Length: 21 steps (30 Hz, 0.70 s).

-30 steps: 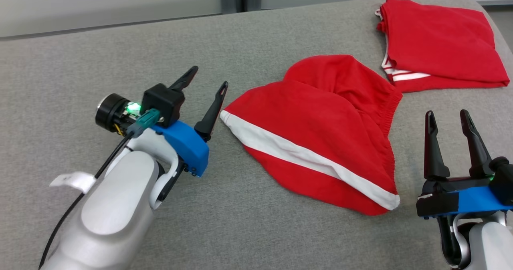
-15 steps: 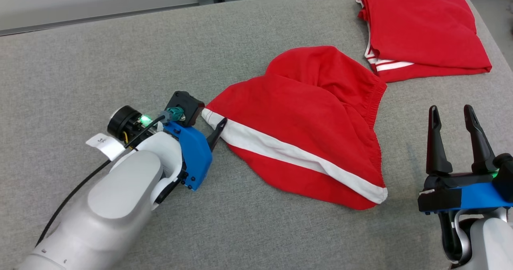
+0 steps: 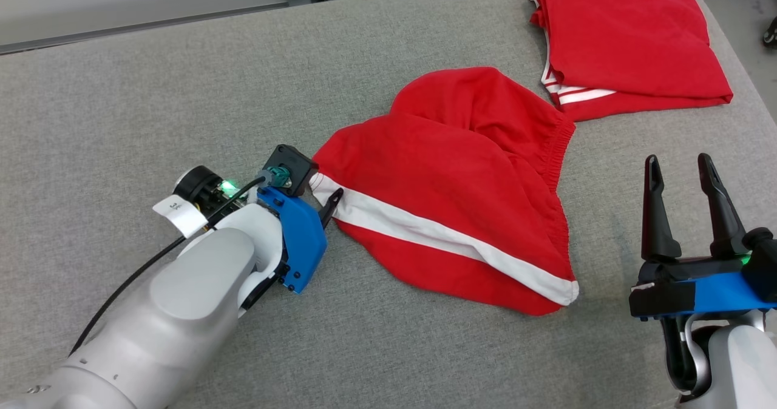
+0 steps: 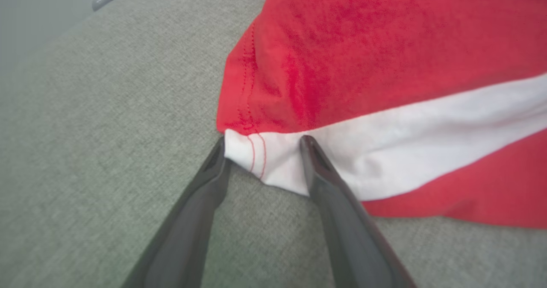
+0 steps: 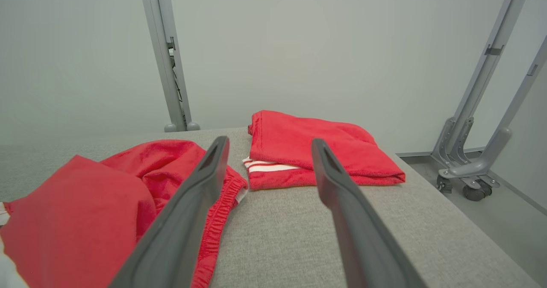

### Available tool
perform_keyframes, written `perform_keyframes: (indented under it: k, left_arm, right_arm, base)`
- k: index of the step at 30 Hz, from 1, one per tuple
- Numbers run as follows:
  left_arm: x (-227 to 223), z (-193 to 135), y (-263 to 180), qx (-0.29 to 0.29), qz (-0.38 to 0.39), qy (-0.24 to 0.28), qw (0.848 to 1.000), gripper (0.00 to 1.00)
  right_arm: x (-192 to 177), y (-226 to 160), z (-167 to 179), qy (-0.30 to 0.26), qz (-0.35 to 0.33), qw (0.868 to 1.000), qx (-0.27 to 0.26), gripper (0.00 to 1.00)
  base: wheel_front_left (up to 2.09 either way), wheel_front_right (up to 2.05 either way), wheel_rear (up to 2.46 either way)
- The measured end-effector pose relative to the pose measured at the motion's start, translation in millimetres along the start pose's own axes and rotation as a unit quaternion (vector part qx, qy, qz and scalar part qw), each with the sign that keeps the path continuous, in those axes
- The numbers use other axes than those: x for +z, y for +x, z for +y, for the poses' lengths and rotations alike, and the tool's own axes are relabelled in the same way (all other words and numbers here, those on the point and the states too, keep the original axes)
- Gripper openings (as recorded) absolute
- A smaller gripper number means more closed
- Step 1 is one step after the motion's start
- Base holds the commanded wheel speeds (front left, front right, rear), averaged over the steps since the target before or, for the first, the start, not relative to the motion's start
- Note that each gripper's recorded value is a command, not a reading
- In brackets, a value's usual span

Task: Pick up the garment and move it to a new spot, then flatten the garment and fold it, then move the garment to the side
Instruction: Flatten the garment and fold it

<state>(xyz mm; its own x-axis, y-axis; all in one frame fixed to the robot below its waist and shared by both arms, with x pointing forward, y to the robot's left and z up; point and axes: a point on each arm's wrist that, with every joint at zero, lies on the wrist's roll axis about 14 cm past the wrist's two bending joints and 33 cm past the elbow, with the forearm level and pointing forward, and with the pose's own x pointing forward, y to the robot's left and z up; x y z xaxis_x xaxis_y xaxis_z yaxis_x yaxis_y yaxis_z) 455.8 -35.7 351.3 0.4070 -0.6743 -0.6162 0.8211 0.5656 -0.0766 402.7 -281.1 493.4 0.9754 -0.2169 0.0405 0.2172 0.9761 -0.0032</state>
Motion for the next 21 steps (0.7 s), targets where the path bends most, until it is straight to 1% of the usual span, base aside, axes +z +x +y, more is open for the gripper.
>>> perform_keyframes:
  k: [1,5,9,13,18,21]
  left_arm:
    - [2,1,0,0.001,-0.004,0.001,1.0,0.0]
    - [5,-3,-3,0.003,-0.02,-0.001,1.0,0.0]
    - [15,11,-20,0.033,-0.056,-0.009,0.998,0.0]
    - [23,22,-43,0.068,-0.101,-0.026,0.992,0.0]
    - [7,32,-80,0.126,-0.135,-0.06,0.981,0.0]
    - [-11,35,-102,0.159,-0.141,-0.076,0.974,0.0]
  right_arm:
    - [0,0,0,0.0,-0.001,1.0,0.0,1.0]
    - [4,0,-1,0.002,-0.006,1.0,-0.002,1.0]
    - [7,2,9,0.01,-0.012,1.0,0.011,1.0]
    - [10,3,24,0.02,-0.015,0.999,0.032,1.0]
    - [14,4,46,0.03,-0.018,0.997,0.063,1.0]
    - [15,3,60,0.033,-0.017,0.996,0.083,1.0]
  base:
    - [0.0,0.0,0.0]
    - [0.0,0.0,0.0]
    - [0.0,0.0,0.0]
    - [0.0,0.0,0.0]
    - [0.0,0.0,0.0]
    - [0.0,0.0,0.0]
